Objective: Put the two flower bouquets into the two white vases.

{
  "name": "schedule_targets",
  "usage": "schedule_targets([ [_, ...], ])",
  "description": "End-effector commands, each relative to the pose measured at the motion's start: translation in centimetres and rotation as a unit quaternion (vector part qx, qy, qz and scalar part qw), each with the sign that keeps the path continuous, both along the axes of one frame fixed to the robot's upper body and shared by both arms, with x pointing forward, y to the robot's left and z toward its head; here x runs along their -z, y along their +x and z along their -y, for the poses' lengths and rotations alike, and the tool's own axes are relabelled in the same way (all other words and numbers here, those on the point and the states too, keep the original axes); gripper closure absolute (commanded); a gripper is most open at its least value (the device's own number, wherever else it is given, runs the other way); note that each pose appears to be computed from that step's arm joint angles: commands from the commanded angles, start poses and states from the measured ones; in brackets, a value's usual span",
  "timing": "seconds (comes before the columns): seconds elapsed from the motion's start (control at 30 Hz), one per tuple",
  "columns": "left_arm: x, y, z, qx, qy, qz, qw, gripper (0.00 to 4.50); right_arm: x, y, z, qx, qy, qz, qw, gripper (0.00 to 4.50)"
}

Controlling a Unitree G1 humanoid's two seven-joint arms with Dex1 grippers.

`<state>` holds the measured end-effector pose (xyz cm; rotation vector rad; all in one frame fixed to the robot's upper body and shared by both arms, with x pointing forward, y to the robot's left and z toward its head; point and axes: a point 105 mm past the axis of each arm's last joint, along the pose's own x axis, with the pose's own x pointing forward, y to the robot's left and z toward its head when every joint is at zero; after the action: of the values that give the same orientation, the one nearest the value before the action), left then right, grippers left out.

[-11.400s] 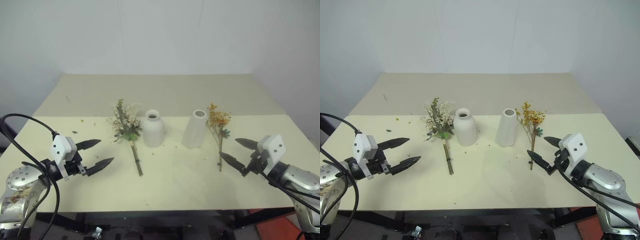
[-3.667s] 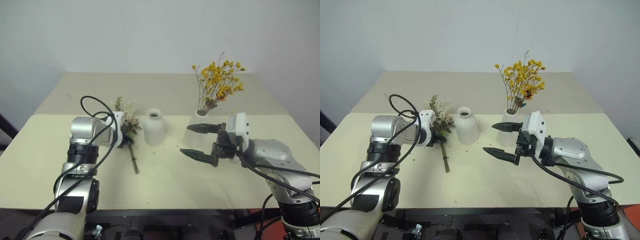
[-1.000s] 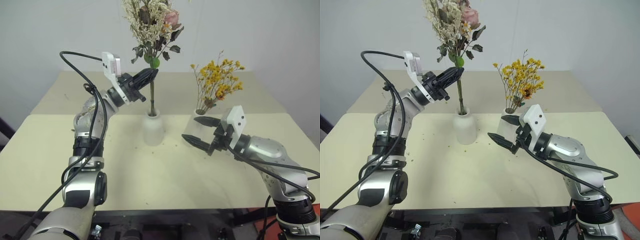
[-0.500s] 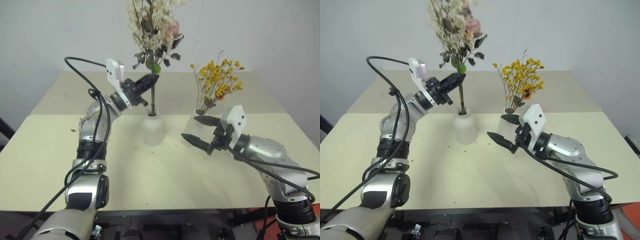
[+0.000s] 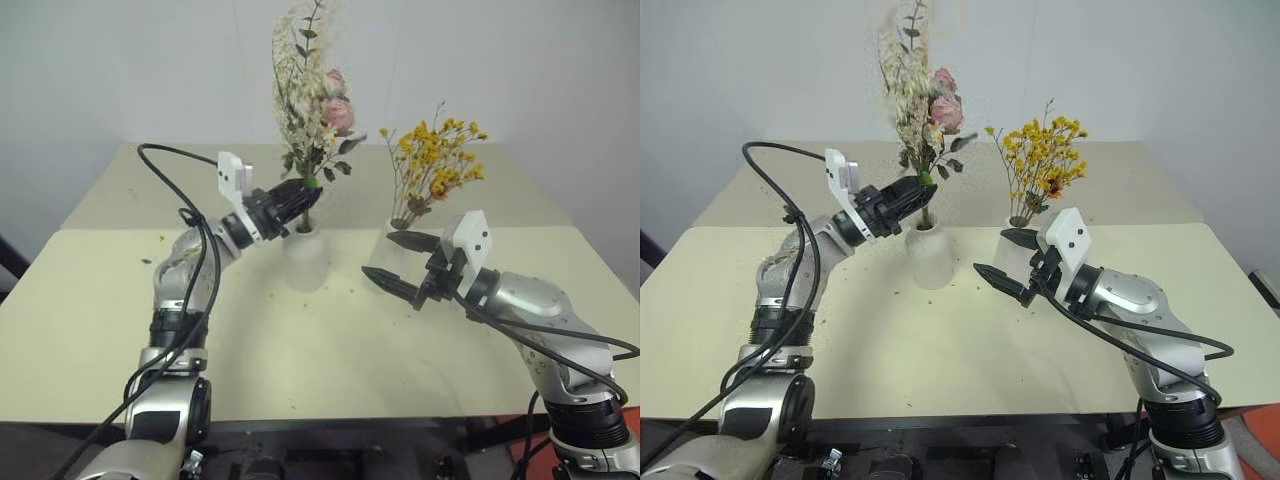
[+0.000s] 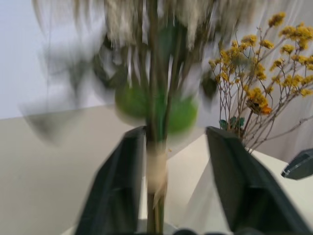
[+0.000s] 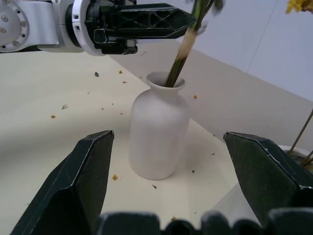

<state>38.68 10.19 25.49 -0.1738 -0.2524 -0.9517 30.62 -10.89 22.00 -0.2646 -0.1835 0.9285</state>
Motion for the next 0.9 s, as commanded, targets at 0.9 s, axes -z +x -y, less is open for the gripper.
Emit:
schedule_targets([
  [0.9, -0.9, -9.2, -12.9, -0.095, 0.166, 0.023, 0.981, 0.04, -0.5, -0.5, 2.3, 0.001, -0.013, 0.024, 1.0, 0.27],
])
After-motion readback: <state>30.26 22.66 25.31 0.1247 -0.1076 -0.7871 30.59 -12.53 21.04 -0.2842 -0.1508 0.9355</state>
